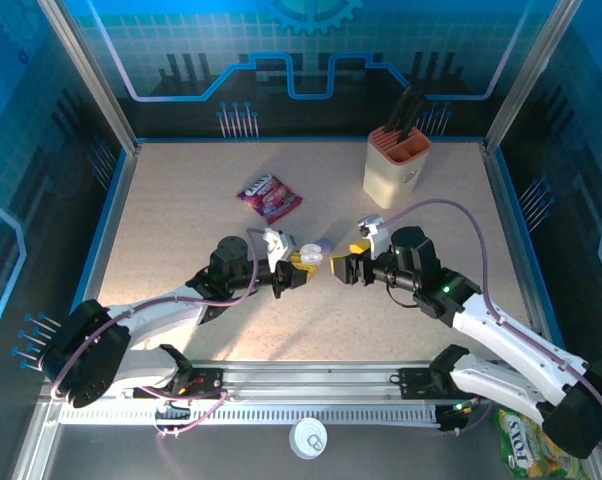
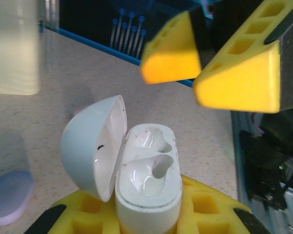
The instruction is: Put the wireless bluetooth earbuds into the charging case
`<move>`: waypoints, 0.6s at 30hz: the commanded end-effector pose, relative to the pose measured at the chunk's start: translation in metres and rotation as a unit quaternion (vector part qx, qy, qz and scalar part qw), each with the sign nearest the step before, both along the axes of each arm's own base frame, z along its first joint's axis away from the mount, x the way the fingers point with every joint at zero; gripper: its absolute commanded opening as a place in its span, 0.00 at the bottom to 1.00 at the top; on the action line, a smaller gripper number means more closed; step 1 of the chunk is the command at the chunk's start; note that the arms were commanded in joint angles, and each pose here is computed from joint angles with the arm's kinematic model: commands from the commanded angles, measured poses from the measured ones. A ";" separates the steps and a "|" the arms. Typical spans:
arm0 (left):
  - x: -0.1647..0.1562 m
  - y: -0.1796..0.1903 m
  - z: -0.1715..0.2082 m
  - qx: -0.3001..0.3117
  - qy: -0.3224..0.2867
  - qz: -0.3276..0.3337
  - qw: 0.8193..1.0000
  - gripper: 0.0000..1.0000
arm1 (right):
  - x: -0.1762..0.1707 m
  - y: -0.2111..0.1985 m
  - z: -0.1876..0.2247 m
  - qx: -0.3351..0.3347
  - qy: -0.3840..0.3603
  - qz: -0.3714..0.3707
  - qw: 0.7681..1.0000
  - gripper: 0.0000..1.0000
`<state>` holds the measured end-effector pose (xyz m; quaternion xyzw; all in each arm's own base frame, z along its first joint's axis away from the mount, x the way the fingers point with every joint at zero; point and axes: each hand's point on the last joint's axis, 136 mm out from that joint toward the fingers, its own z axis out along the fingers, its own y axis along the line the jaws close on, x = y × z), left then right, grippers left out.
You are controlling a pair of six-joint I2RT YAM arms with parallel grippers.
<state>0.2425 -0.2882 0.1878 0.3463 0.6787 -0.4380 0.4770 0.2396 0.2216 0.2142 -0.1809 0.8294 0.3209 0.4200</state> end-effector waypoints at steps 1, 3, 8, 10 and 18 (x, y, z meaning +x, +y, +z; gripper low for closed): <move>0.015 0.012 0.000 -0.019 -0.009 0.043 0.999 0.15 | 0.005 -0.023 -0.012 0.001 0.027 -0.057 0.998 0.67; 0.020 0.018 -0.001 -0.025 -0.011 0.056 0.998 0.15 | 0.010 -0.034 -0.018 -0.006 0.039 -0.082 0.996 0.67; 0.028 0.033 0.001 -0.051 -0.014 0.089 0.995 0.15 | 0.023 -0.063 -0.058 -0.053 0.119 -0.154 0.979 0.63; 0.027 0.035 0.002 -0.054 -0.013 0.088 0.995 0.16 | 0.023 -0.060 -0.076 -0.069 0.155 -0.145 0.975 0.58; 0.019 0.034 -0.001 -0.051 -0.010 0.073 0.996 0.15 | 0.027 -0.050 -0.135 -0.184 0.255 -0.109 0.943 0.49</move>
